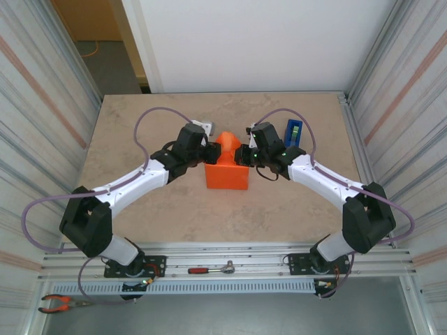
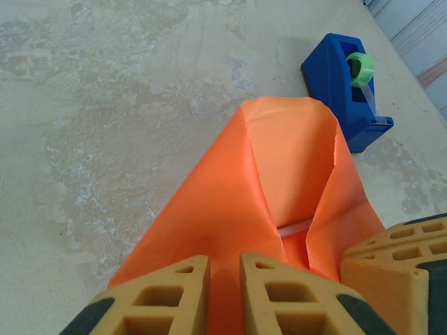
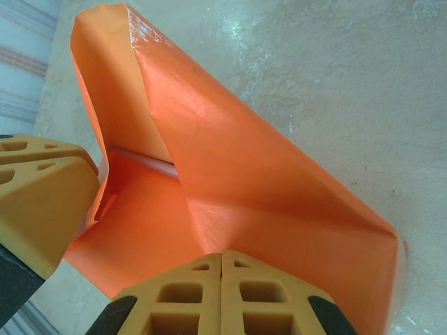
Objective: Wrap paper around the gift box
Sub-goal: Fold the seventh fold of the wrapping paper on the gift box.
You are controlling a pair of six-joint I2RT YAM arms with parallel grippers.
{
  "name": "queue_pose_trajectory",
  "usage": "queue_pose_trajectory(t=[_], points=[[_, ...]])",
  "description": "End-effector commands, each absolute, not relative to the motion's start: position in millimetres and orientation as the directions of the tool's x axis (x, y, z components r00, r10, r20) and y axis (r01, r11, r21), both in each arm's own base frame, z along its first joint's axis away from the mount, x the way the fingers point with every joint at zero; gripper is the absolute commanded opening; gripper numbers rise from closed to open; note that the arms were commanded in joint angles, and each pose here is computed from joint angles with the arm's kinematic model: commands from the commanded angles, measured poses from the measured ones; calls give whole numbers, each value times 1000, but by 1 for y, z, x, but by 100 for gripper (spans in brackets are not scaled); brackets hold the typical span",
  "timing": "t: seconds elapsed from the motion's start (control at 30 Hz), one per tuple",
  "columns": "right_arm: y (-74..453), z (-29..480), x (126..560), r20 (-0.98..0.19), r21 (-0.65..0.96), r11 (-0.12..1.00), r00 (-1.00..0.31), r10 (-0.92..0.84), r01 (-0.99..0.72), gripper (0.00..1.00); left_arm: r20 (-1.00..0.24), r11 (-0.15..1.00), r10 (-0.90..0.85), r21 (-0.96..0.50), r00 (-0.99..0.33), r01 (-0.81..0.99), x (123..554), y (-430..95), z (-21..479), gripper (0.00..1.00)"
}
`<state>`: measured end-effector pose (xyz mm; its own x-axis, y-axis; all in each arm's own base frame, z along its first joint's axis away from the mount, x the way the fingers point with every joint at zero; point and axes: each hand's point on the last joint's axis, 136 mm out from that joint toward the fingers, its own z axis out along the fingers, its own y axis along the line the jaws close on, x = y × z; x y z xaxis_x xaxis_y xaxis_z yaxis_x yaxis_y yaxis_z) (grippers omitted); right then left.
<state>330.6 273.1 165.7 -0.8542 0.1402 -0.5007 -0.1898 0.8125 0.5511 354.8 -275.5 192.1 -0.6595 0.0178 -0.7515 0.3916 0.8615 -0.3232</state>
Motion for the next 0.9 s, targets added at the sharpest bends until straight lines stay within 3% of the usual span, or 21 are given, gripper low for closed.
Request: queue_pose_trajectory(t=[0.0, 0.7, 0.87], points=[[258, 80, 284, -279, 437, 894, -960, 29, -100, 0, -767, 846, 23, -328, -641, 421, 353, -283, 200, 20], [273, 124, 295, -308, 540, 833, -949, 62, -120, 0, -708, 855, 47, -337, -705, 395, 335, -295, 160, 19], [274, 124, 294, -293, 561, 820, -953, 74, -109, 0, -699, 842, 3, -384, -715, 379, 333, -299, 163, 26]])
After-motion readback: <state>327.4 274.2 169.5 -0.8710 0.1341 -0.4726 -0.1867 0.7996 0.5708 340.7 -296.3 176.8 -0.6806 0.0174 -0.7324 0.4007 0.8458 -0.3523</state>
